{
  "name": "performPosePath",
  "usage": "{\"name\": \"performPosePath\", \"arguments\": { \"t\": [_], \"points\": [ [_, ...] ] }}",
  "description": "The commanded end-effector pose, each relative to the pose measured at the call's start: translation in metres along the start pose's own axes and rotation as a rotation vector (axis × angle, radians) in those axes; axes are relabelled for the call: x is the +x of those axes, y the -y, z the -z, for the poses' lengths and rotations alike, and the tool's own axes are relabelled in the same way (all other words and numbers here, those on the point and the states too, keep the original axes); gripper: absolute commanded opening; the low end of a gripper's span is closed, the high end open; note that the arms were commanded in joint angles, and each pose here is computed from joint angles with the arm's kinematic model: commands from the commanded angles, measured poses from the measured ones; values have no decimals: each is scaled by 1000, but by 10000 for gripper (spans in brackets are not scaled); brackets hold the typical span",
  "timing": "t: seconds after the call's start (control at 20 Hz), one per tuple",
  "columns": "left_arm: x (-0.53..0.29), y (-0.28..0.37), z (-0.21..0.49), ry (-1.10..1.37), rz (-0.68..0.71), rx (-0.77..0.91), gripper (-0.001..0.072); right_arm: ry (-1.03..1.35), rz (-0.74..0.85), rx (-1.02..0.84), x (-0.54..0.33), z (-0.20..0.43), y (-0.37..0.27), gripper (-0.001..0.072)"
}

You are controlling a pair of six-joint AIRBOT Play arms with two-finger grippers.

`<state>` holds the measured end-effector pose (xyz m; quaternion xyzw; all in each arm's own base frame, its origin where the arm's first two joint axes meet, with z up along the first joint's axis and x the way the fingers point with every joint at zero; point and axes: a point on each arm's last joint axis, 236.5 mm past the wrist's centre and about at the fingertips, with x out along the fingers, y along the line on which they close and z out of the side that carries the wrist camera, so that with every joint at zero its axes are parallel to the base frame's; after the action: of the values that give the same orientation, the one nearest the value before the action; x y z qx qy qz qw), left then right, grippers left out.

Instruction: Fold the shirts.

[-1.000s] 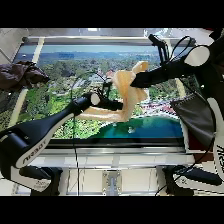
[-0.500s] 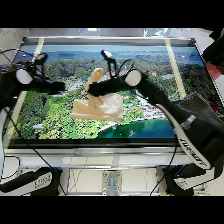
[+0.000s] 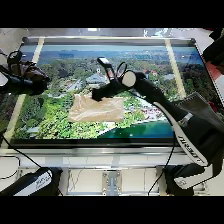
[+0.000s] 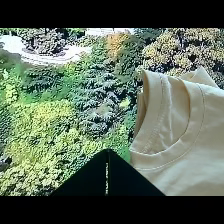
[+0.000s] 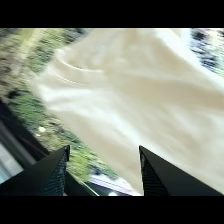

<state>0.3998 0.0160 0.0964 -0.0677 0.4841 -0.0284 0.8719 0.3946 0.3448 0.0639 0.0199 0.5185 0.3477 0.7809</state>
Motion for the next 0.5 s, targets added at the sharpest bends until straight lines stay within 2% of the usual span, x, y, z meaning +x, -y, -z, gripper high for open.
{"name": "performPosePath", "arguments": {
  "t": [0.0, 0.1, 0.2, 0.3, 0.35, 0.4, 0.45],
  "points": [
    [-2, -2, 1, -1, -4, -3, 9, -209, 323, 153, -51, 54, 136, 475],
    [-2, -2, 1, 0, -4, -3, 9, -207, 245, 307, -40, 72, 159, 476],
    [-2, -2, 0, 0, -4, -3, 9, -182, 16, 501, -12, 83, 148, 478],
    [-2, -2, 1, 0, -4, -4, 9, -181, -189, 594, 11, 91, 137, 487],
    [-2, -2, 1, -1, -4, -3, 9, -195, -219, 616, 21, 97, 140, 531],
    [-2, -2, 1, -1, -4, -3, 9, -213, -222, 633, 30, 103, 143, 610],
    [-2, -2, 1, 0, -4, -3, 9, -217, -227, 653, 41, 105, 146, 622]
  ]
}}
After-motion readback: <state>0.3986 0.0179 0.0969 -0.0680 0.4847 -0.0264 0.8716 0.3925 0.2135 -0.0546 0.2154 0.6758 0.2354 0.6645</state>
